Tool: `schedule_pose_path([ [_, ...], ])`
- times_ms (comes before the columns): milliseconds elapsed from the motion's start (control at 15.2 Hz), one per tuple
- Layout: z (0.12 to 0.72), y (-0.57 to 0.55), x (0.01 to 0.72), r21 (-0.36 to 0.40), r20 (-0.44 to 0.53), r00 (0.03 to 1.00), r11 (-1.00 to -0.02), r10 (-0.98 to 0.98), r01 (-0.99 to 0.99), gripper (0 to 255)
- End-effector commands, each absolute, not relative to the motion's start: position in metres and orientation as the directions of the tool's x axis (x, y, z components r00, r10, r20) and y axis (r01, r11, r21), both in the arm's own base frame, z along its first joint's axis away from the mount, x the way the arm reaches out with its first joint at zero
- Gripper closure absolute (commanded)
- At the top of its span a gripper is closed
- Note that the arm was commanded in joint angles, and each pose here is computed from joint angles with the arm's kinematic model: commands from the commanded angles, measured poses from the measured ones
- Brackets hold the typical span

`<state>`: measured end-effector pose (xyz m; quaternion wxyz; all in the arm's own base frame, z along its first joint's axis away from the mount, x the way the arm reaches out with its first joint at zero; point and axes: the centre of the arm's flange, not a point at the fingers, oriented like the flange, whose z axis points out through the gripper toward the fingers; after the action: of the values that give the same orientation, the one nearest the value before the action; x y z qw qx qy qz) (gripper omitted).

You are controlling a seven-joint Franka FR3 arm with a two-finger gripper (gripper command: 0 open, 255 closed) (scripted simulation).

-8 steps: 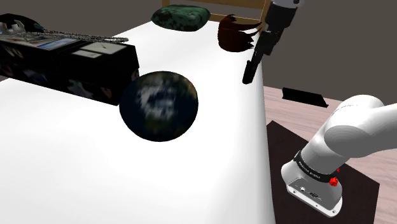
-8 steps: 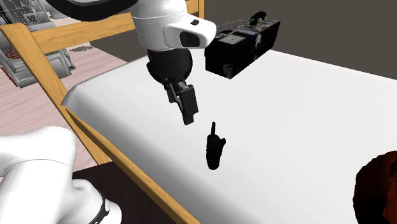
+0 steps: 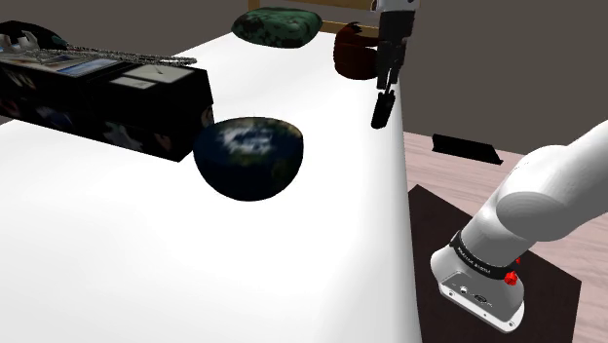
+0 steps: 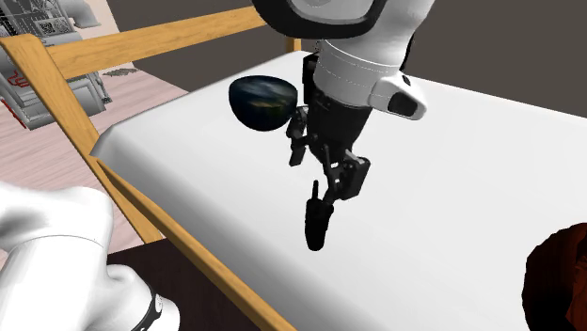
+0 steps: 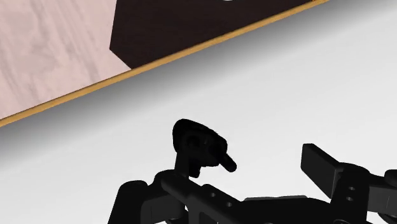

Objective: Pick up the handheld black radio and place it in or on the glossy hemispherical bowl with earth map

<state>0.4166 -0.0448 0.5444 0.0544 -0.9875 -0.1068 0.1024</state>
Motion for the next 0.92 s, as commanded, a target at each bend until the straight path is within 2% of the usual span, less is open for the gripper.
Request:
schedule_pose_path([
  [0, 0.524, -0.067, 0.45, -0.192, -0.28, 0.924, -0.958, 0.26, 0.211, 0],
  [132, 0.505, -0.082, 0.479, -0.247, -0.353, 0.888, -0.945, 0.294, 0.214, 0],
  [858, 0.469, -0.077, 0.463, -0.247, -0.353, 0.888, -0.945, 0.294, 0.214, 0],
])
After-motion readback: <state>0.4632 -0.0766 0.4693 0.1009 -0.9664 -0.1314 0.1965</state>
